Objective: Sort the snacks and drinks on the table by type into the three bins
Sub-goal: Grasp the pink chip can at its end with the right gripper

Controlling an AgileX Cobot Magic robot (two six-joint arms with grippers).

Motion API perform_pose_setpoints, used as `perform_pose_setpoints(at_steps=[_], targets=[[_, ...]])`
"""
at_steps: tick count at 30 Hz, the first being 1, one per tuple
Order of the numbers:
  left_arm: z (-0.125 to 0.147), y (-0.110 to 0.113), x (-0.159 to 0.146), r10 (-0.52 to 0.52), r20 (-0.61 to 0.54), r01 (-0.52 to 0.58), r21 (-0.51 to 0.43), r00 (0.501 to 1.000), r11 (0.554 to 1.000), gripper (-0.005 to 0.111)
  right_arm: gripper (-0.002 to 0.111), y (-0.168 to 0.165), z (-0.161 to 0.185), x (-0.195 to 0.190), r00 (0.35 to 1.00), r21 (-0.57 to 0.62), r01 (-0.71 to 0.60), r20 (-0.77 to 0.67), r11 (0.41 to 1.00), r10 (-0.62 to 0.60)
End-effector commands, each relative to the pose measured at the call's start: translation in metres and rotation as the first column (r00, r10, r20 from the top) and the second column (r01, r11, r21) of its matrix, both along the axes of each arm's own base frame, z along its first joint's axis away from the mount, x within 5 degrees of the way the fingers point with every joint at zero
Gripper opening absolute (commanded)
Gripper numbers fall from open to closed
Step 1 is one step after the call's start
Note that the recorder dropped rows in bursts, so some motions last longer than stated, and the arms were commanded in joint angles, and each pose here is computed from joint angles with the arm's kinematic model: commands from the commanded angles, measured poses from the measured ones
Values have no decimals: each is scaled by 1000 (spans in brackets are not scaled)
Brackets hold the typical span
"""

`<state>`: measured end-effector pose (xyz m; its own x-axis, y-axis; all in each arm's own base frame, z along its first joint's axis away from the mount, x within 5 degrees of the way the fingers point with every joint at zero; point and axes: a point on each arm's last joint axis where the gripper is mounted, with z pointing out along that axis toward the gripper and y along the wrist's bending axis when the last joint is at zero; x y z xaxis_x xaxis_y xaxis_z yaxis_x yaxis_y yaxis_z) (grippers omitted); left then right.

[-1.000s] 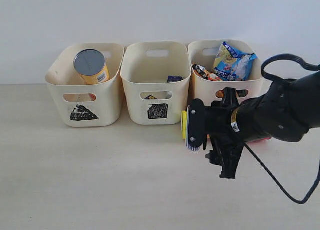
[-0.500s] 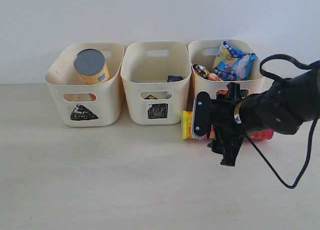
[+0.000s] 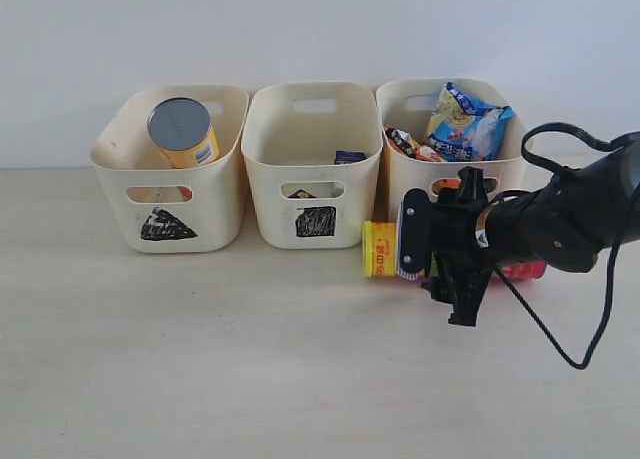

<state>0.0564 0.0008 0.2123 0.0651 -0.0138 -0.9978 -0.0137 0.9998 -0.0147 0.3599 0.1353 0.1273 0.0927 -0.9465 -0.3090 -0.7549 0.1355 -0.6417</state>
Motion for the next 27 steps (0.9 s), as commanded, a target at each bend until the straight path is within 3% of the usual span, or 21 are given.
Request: perform_pose_setpoints(at_steps=[1, 4, 13, 19, 27], targets=[[0, 0, 0, 3, 12, -3, -14, 1000, 1000, 4, 71, -2, -7, 4, 1000, -16, -28, 13, 999, 29], [0, 0, 0, 3, 12, -3, -14, 1000, 1000, 4, 63, -2, -11, 4, 999, -33, -39, 5, 999, 39], [0, 0, 0, 3, 12, -3, -14, 1000, 1000, 4, 0, -3, -16, 4, 1000, -32, -29, -12, 999, 28], [0, 0, 0, 3, 12, -3, -14, 1000, 1000, 4, 0, 1, -3, -1, 1000, -43, -20, -15, 999, 20], [0, 0, 0, 3, 12, -3, -14, 1000, 1000, 4, 0, 14, 34, -13, 999, 26, 36, 2, 999, -36]])
